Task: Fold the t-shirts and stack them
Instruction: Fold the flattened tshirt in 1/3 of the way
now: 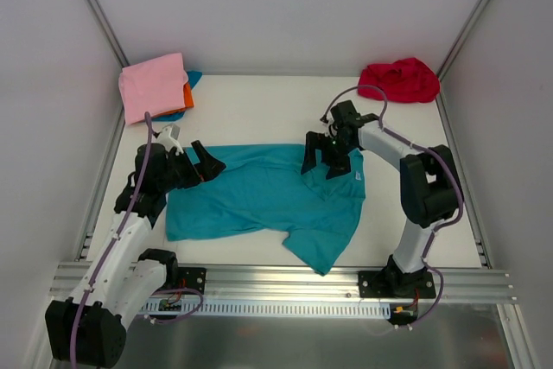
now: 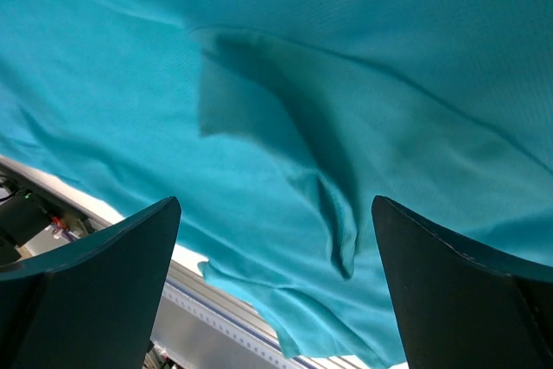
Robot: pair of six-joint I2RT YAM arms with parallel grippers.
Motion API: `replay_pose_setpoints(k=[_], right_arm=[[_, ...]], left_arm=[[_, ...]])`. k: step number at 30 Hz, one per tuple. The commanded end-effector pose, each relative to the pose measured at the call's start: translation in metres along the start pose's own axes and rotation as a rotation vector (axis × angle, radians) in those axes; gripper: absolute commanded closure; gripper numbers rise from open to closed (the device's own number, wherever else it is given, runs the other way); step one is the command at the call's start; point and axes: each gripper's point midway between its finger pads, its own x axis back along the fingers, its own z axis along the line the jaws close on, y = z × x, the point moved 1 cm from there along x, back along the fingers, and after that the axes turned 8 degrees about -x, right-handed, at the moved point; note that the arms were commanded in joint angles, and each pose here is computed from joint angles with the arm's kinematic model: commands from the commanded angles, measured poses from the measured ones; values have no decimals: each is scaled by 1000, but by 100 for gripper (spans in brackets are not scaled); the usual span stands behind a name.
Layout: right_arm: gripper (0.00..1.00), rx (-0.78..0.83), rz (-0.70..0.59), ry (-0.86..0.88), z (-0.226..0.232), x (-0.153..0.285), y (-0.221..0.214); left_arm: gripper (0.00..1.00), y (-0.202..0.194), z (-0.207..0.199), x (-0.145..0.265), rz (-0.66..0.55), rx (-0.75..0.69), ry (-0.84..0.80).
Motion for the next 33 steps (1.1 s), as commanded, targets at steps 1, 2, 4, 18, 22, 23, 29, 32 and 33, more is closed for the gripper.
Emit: replay_pose_setpoints(k=[1,2,4,18,22,23,29,32,33], right_arm=[[1,0,-32,14,7,-7,15],[1,1,-36,8,6,-9,15],[1,9,-42,12,9,-11,17],[59,14,-10,82,35,-25,21],[57,23,10,90,44,-29,11],[57,20,14,89,45,-29,8],[56,45,39,95,60,-30,-11],[50,57,64,91,66,-33,-26],[47,62,71,87,67,-34,-30]], left_arm=[[1,-2,-14,10,-13,-15,-77],[1,-3,-16,12,-16,-18,-88],[1,-2,-21,18,-37,-30,-108],[1,-9,-19,24,-37,-40,-106],[1,-9,-18,22,-34,-39,-106],[1,-9,-18,21,-31,-38,-105],[1,-10,-17,21,-27,-35,-103],[1,-10,-17,20,-28,-34,-102],[1,-11,-17,20,-23,-34,-101]])
